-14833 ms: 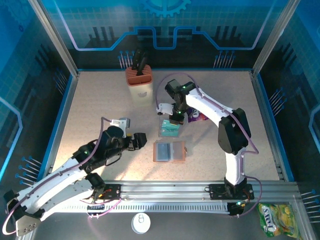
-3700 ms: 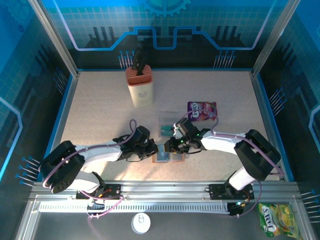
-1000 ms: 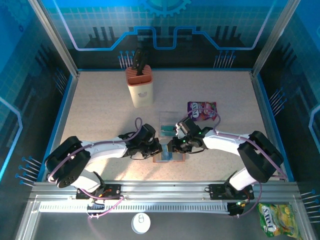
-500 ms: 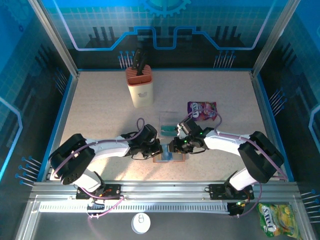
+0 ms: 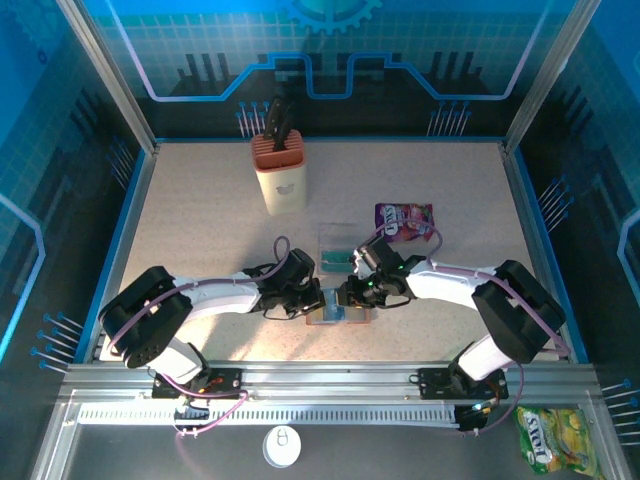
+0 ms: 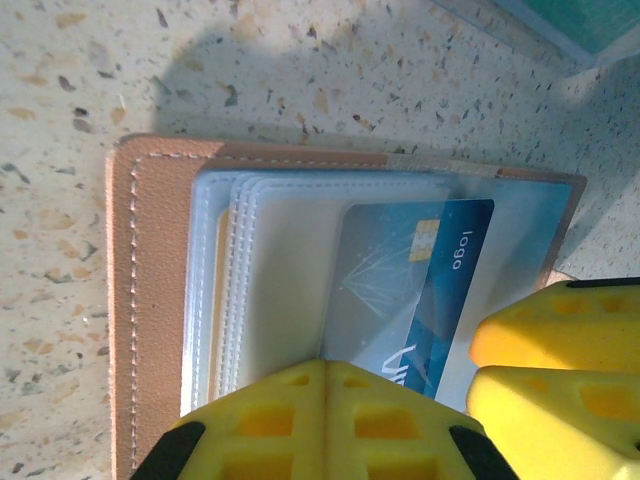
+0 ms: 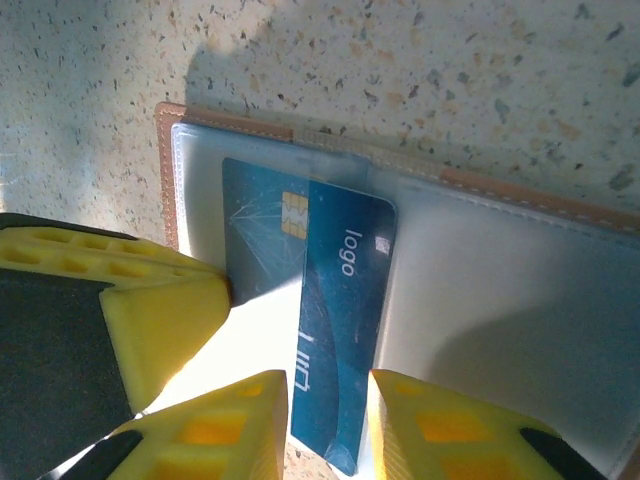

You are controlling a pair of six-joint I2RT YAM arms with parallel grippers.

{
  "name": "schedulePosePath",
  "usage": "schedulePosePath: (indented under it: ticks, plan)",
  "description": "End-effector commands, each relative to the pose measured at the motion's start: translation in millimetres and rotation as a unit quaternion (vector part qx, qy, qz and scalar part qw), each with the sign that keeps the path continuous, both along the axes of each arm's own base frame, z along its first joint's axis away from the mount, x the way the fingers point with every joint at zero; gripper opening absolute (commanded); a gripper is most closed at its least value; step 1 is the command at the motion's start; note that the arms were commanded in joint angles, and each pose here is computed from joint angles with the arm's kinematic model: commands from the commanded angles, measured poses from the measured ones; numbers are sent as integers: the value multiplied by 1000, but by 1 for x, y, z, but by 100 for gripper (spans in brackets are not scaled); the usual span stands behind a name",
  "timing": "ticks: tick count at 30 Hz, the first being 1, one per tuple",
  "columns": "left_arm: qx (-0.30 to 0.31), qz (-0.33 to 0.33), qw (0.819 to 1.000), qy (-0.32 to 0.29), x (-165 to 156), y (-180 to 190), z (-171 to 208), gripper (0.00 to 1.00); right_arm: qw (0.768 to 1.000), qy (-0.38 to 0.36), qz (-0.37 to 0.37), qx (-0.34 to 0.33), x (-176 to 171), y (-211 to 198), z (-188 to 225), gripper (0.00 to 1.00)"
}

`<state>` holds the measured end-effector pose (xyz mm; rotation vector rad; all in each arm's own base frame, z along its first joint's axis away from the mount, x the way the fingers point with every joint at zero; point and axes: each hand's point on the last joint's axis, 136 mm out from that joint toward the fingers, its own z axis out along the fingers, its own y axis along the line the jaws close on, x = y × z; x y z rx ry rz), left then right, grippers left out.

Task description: Take the credit cards out of the card holder

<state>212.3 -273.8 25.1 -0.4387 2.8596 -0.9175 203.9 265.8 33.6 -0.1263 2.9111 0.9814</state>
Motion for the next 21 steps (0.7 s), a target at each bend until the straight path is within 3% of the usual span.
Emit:
schedulePosePath:
  ticks: [1, 21]
  plan:
    - [37, -1, 999, 27, -12, 12, -18, 0, 1000, 15, -2, 4, -2, -2, -6, 27]
    - [37, 1, 999, 22, -12, 15, -15, 0, 1000, 29, -4, -4, -2, -1, -16, 29]
